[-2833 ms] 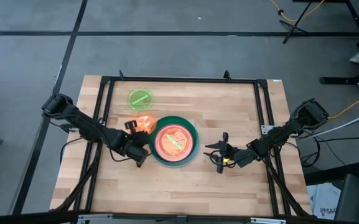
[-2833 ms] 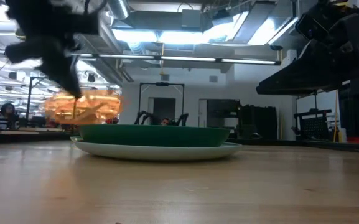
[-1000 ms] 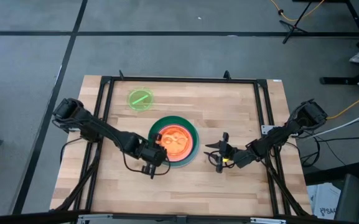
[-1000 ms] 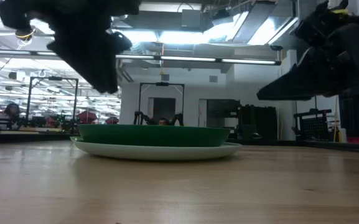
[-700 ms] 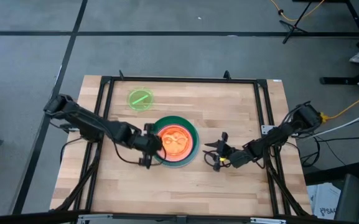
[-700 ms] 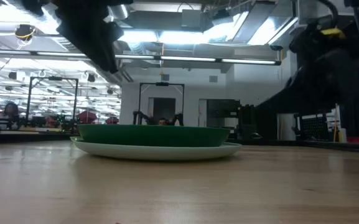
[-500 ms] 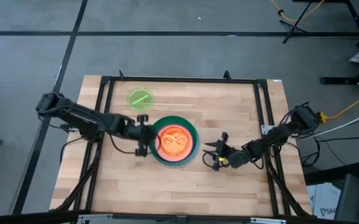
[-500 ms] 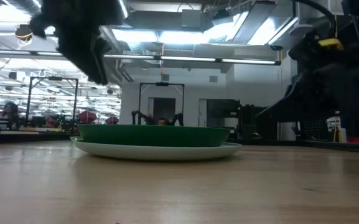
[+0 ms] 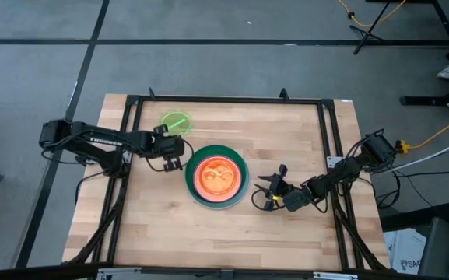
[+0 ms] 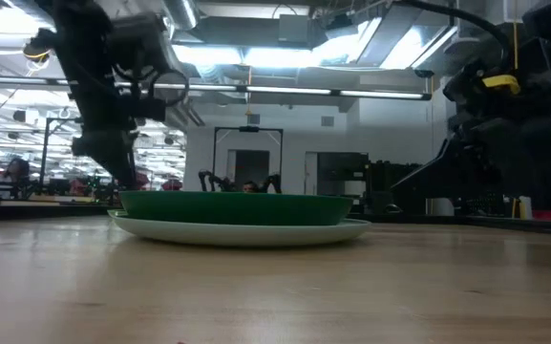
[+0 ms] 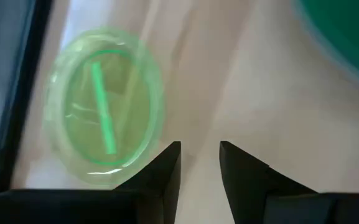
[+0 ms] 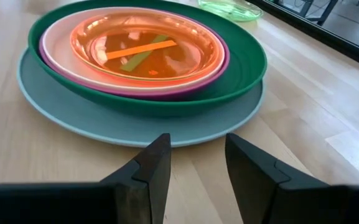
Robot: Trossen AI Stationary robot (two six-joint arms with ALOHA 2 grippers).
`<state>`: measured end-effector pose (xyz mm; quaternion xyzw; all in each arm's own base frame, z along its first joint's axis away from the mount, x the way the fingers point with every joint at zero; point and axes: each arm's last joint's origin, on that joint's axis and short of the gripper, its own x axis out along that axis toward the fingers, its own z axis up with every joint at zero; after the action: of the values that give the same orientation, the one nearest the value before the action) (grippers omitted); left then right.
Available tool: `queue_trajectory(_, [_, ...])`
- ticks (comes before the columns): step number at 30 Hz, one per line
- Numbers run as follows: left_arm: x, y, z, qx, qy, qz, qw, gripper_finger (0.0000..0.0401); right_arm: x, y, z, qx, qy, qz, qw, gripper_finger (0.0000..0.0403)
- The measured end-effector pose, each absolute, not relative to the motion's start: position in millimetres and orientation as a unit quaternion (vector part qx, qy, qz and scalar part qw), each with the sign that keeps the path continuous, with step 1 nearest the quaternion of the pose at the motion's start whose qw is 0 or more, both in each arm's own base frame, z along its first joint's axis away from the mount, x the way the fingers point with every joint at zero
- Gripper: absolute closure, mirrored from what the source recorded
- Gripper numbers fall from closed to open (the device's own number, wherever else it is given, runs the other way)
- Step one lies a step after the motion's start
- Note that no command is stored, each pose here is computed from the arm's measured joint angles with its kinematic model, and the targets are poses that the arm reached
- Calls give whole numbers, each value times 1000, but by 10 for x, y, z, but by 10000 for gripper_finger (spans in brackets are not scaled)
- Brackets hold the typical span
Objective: Stack plastic plates
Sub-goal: Stack the green transparent plate on top of the orange transparent plate
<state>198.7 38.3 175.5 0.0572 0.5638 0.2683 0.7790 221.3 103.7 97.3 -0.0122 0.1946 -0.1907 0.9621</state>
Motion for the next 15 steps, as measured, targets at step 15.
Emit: queue_trajectory(15, [1944, 812, 1469, 91, 578, 254, 770, 296, 2211, 1035, 970, -12, 196, -192, 962, 258])
